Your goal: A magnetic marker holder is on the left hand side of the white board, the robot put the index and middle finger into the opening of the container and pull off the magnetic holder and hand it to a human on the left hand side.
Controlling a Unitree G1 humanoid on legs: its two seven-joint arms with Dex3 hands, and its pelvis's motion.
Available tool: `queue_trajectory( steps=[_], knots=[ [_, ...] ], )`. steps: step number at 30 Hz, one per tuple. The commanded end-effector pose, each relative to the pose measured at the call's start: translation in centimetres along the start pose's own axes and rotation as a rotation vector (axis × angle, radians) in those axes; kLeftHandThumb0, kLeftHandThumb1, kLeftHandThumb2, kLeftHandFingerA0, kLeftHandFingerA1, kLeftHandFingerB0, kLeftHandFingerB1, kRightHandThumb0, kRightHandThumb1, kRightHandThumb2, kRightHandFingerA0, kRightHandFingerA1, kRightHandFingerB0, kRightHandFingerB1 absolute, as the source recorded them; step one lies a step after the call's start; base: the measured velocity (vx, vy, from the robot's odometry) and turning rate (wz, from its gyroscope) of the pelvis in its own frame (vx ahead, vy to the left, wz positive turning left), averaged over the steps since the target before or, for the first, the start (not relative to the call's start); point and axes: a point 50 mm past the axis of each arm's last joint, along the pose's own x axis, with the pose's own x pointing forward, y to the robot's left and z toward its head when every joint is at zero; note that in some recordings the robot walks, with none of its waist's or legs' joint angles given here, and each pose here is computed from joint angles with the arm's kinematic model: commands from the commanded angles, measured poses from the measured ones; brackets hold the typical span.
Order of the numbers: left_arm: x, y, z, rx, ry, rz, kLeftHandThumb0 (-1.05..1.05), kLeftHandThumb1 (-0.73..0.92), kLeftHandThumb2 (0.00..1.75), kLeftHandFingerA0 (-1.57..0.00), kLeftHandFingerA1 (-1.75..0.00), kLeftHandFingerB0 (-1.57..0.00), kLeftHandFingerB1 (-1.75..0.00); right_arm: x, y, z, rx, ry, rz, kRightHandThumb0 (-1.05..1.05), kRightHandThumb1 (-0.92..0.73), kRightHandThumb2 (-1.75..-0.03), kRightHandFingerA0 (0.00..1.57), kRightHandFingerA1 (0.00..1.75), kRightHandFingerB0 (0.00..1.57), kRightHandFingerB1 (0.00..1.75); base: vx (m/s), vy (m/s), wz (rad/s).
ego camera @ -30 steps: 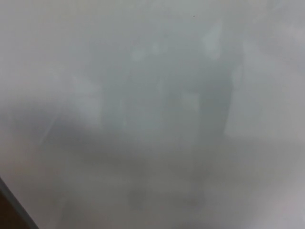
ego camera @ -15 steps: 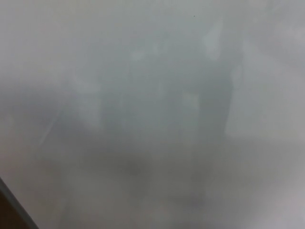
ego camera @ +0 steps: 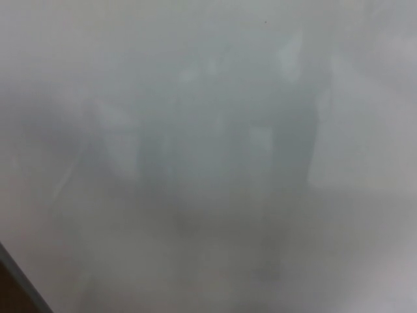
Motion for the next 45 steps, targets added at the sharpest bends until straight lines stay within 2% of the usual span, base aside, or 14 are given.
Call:
queue_trajectory(
  steps=[1, 2, 13, 18, 20, 24, 25, 26, 27, 28, 31, 32, 36, 45],
  knots=[
    [3.2, -6.2, 3.1, -0.024, -0.049, -0.572, -0.67, 0.40, 0.70, 0.00, -0.18, 0.00, 0.00, 0.2, 0.0, -0.3, -0.008, 0.034, 0.003, -0.58, -0.71, -0.63, 0.93, 0.51, 0.74, 0.47, 0.00, 0.000, 0.00],
    [3.2, -6.0, 3.1, -0.032, -0.056, -0.552, -0.76, 0.46, 0.77, 0.00, -0.12, 0.00, 0.00, 0.2, 0.0, -0.3, -0.004, 0.035, 0.002, -0.57, -0.71, -0.63, 0.92, 0.51, 0.73, 0.46, 0.00, 0.000, 0.00],
    [2.8, -4.8, 3.2, -0.008, -0.046, -0.499, -0.79, 0.47, 0.82, 0.00, -0.13, 0.00, -0.04, 0.4, 0.2, -0.5, -0.010, 0.037, 0.014, -0.57, -0.71, -0.63, 0.93, 0.51, 0.72, 0.47, 0.00, 0.000, 0.00],
    [2.7, -4.8, 3.3, -0.002, -0.037, -0.512, -0.79, 0.41, 0.73, 0.00, -0.13, 0.00, -0.03, 0.4, 0.3, -0.5, -0.015, 0.040, 0.019, -0.58, -0.71, -0.63, 0.91, 0.51, 0.71, 0.47, 0.00, 0.000, 0.00],
    [2.7, -4.9, 3.3, 0.004, -0.029, -0.519, -0.78, 0.46, 0.84, 0.00, -0.16, 0.00, -0.11, 0.4, 0.2, -0.5, -0.011, 0.042, 0.024, -0.57, -0.73, -0.63, 0.91, 0.51, 0.71, 0.46, 0.00, 0.000, 0.00],
    [2.6, -4.9, 3.3, 0.011, -0.029, -0.513, -0.78, 0.53, 0.57, 0.00, -0.23, 0.00, -0.07, 0.4, 0.2, -0.5, -0.010, 0.044, 0.024, -0.58, -0.72, -0.63, 0.90, 0.51, 0.70, 0.47, 0.00, 0.000, 0.00],
    [2.5, -4.9, 3.4, 0.014, -0.029, -0.516, -0.77, 0.45, 0.84, 0.00, -0.18, 0.00, -0.11, 0.4, 0.2, -0.5, -0.013, 0.039, 0.028, -0.58, -0.73, -0.63, 0.90, 0.51, 0.70, 0.47, 0.00, 0.000, 0.00],
    [2.5, -4.9, 3.4, 0.015, -0.029, -0.518, -0.77, 0.45, 0.84, 0.00, -0.18, 0.00, -0.11, 0.4, 0.3, -0.5, -0.014, 0.037, 0.029, -0.58, -0.73, -0.63, 0.90, 0.51, 0.70, 0.47, 0.00, 0.000, 0.00],
    [2.5, -4.9, 3.4, 0.016, -0.028, -0.519, -0.77, 0.54, 0.57, 0.00, -0.25, 0.00, -0.08, 0.4, 0.3, -0.6, -0.019, 0.039, 0.023, -0.58, -0.72, -0.63, 0.91, 0.52, 0.71, 0.47, 0.00, 0.000, 0.00],
    [2.5, -5.0, 3.3, 0.012, -0.026, -0.523, -0.80, 0.43, 0.76, 0.00, -0.19, 0.00, -0.06, 0.4, 0.2, -0.5, -0.018, 0.043, 0.023, -0.58, -0.72, -0.63, 0.89, 0.51, 0.70, 0.46, 0.00, 0.000, 0.00],
    [2.6, -4.9, 3.2, -0.001, -0.024, -0.531, -0.81, 0.47, 0.85, 0.00, -0.18, 0.00, -0.10, 0.5, 0.2, -0.5, -0.014, 0.049, 0.027, -0.59, -0.71, -0.63, 0.91, 0.52, 0.71, 0.47, 0.00, 0.000, 0.00],
    [2.6, -4.7, 3.0, -0.012, -0.018, -0.529, -0.89, 0.53, 0.85, -0.01, -0.13, 0.00, -0.01, 0.6, 0.2, -0.4, -0.010, 0.052, 0.024, -0.60, -0.69, -0.62, 0.92, 0.51, 0.71, 0.47, 0.00, 0.000, 0.00],
    [2.9, -3.3, 2.2, -0.029, 0.010, -0.492, -0.81, 0.49, 0.86, 0.00, -0.20, 0.00, -0.10, 0.6, 0.2, -0.4, -0.015, 0.053, 0.028, -0.59, -0.71, -0.62, 0.90, 0.52, 0.70, 0.47, 0.00, 0.000, 0.00],
    [4.2, -0.7, 0.0, -0.052, 0.094, -0.392, -0.82, 0.49, 0.85, -0.03, -0.20, 0.00, -0.04, 0.7, 0.3, -0.4, -0.024, 0.054, 0.034, -0.59, -0.71, -0.63, 0.89, 0.52, 0.70, 0.47, 0.00, 0.000, 0.00]
  ],
)
